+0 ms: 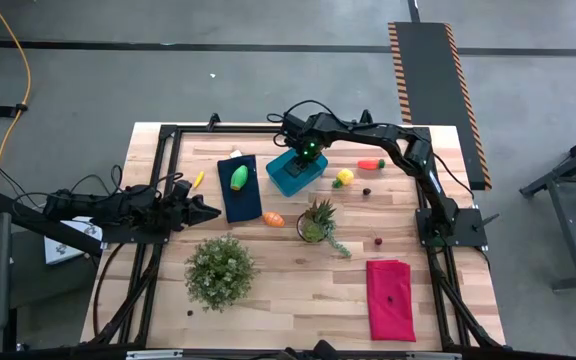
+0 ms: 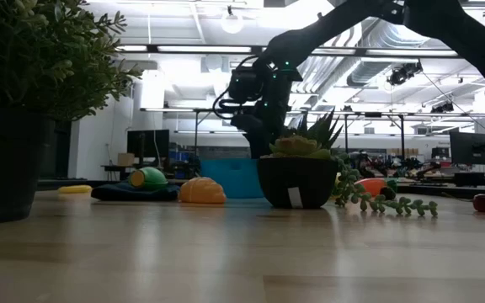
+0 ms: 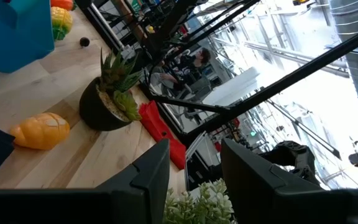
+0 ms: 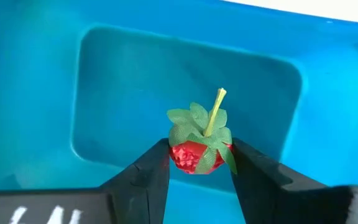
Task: Pick and placing Produce into tupperware
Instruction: Put the red strawberry into the blue bin, then put the orange carrot into the blue bin
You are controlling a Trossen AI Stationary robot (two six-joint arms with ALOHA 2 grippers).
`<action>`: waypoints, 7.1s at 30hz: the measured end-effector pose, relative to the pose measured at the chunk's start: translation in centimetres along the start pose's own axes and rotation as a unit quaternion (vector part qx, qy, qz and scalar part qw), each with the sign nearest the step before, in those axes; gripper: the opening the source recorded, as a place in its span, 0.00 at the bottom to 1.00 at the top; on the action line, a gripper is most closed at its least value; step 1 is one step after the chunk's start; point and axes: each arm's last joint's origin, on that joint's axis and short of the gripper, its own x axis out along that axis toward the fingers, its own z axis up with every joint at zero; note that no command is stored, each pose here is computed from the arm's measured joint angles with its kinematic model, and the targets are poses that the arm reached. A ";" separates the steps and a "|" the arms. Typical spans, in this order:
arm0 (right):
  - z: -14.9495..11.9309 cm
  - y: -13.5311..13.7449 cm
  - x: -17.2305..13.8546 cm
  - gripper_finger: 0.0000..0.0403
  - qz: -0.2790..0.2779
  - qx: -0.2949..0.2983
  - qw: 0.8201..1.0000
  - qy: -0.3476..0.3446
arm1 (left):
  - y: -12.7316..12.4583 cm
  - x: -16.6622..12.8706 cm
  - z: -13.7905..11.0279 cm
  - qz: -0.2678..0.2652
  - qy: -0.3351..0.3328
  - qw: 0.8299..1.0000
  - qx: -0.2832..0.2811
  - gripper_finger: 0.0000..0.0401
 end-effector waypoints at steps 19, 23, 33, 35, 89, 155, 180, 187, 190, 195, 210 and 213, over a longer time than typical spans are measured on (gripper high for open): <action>0.0 0.0 0.0 0.38 0.004 0.000 1.000 0.001 | 0.0 0.0 0.0 0.000 0.000 1.000 0.009 0.33; 0.0 0.0 0.0 0.40 0.004 0.000 1.000 0.001 | 0.0 0.0 0.0 0.000 0.000 1.000 0.009 0.33; 0.0 0.0 0.0 0.40 0.004 0.000 1.000 0.001 | 0.0 0.0 0.0 0.000 0.000 1.000 0.009 0.33; 0.0 0.0 0.0 0.40 0.004 0.000 1.000 0.001 | 0.0 0.0 0.0 0.000 0.000 1.000 0.009 0.33; 0.1 0.2 -0.1 0.49 0.027 0.029 0.999 -0.001 | 0.0 0.0 -0.1 -0.005 0.009 1.000 0.024 0.33; 1.3 4.0 -12.6 0.49 -0.012 -0.062 0.995 -0.072 | 0.0 0.0 0.0 -0.004 0.007 0.999 0.048 0.33; -1.5 5.8 -18.7 0.49 -0.016 -0.071 0.987 -0.142 | 0.0 0.0 0.0 -0.004 0.007 0.998 0.062 0.33; -2.3 6.2 -19.0 0.49 -0.020 -0.078 0.989 -0.127 | 0.0 0.0 0.0 -0.004 0.007 0.998 0.064 0.33; -2.7 6.5 -19.1 0.49 -0.021 -0.083 0.989 -0.119 | 0.0 0.0 0.0 -0.004 0.006 0.998 0.064 0.33; -3.4 7.3 -19.4 0.49 -0.019 -0.098 0.989 -0.112 | 0.0 0.0 0.0 -0.004 0.006 0.998 0.064 0.33; -6.8 6.1 -26.0 0.49 -0.021 -0.088 0.978 -0.187 | 0.0 0.0 0.0 -0.004 0.006 0.997 0.075 0.33; -7.3 5.9 -26.8 0.49 -0.025 -0.085 0.977 -0.195 | 0.0 0.0 0.0 -0.004 0.006 0.997 0.075 0.33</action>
